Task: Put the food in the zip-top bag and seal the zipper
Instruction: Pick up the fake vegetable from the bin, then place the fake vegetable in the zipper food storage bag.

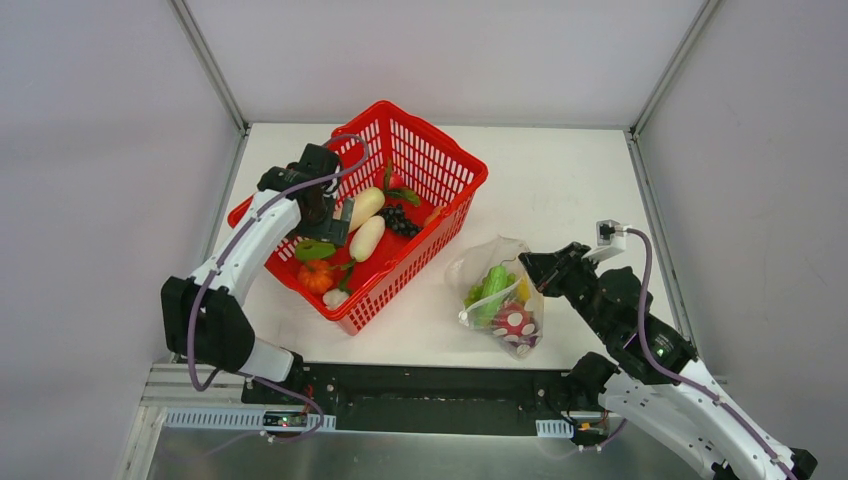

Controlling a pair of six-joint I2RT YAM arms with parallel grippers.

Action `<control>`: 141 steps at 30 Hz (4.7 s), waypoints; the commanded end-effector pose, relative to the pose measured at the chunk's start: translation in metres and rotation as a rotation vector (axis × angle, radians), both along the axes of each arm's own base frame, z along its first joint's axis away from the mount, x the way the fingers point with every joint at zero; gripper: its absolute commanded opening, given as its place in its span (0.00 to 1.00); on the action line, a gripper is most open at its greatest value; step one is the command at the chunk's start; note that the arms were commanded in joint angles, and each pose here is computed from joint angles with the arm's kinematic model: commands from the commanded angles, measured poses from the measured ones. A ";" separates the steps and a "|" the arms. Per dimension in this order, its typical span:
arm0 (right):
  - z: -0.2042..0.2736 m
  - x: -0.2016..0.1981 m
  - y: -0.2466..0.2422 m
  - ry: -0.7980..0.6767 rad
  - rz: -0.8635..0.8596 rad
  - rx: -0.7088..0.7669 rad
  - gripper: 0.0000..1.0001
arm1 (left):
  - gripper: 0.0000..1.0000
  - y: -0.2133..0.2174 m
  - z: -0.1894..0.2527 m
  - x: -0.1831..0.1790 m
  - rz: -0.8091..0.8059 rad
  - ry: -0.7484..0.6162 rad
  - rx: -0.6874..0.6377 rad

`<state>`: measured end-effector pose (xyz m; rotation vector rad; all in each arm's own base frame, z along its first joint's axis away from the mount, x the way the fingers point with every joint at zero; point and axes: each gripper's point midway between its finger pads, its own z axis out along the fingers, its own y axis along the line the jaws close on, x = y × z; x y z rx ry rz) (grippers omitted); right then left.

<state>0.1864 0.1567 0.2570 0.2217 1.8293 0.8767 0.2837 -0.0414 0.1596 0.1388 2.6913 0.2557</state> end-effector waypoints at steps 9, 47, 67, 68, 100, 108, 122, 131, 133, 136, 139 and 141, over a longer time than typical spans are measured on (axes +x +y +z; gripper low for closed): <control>0.028 0.002 -0.005 -0.077 -0.018 0.033 0.09 | 0.99 0.011 -0.032 -0.024 -0.177 0.287 0.066; 0.032 -0.002 -0.006 -0.088 -0.008 0.045 0.09 | 0.87 0.007 -0.102 -0.041 -0.175 0.619 0.034; 0.028 0.000 0.001 -0.066 0.006 0.052 0.09 | 0.50 -0.013 0.004 -0.070 -0.179 0.142 -0.162; 0.028 0.000 0.002 -0.064 0.008 0.053 0.09 | 0.50 -0.025 0.009 -0.070 -0.207 0.106 -0.229; 0.036 -0.013 0.019 -0.049 0.112 0.126 0.09 | 0.48 -0.266 0.176 -0.126 -0.815 -0.529 -1.019; 0.040 -0.017 0.017 -0.057 0.122 0.138 0.09 | 0.47 -0.319 0.144 -0.105 -0.768 -0.483 -0.803; 0.048 -0.022 0.015 -0.077 0.131 0.185 0.08 | 0.49 -0.359 0.099 -0.097 -0.794 -0.393 -0.724; 0.047 -0.019 0.020 -0.062 0.126 0.244 0.08 | 0.51 -0.390 0.100 -0.139 -0.990 -0.316 -0.838; 0.046 -0.019 0.021 -0.061 0.128 0.242 0.08 | 0.52 -0.395 0.104 -0.145 -1.013 -0.312 -0.890; 0.045 -0.019 0.022 -0.059 0.132 0.235 0.08 | 0.53 -0.404 0.113 -0.153 -1.040 -0.311 -0.967; 0.046 -0.020 0.023 -0.061 0.142 0.233 0.08 | 0.54 -0.409 0.104 -0.150 -1.027 -0.281 -0.945; 0.047 -0.021 0.023 -0.063 0.146 0.235 0.08 | 0.54 -0.409 0.094 -0.144 -0.993 -0.272 -0.911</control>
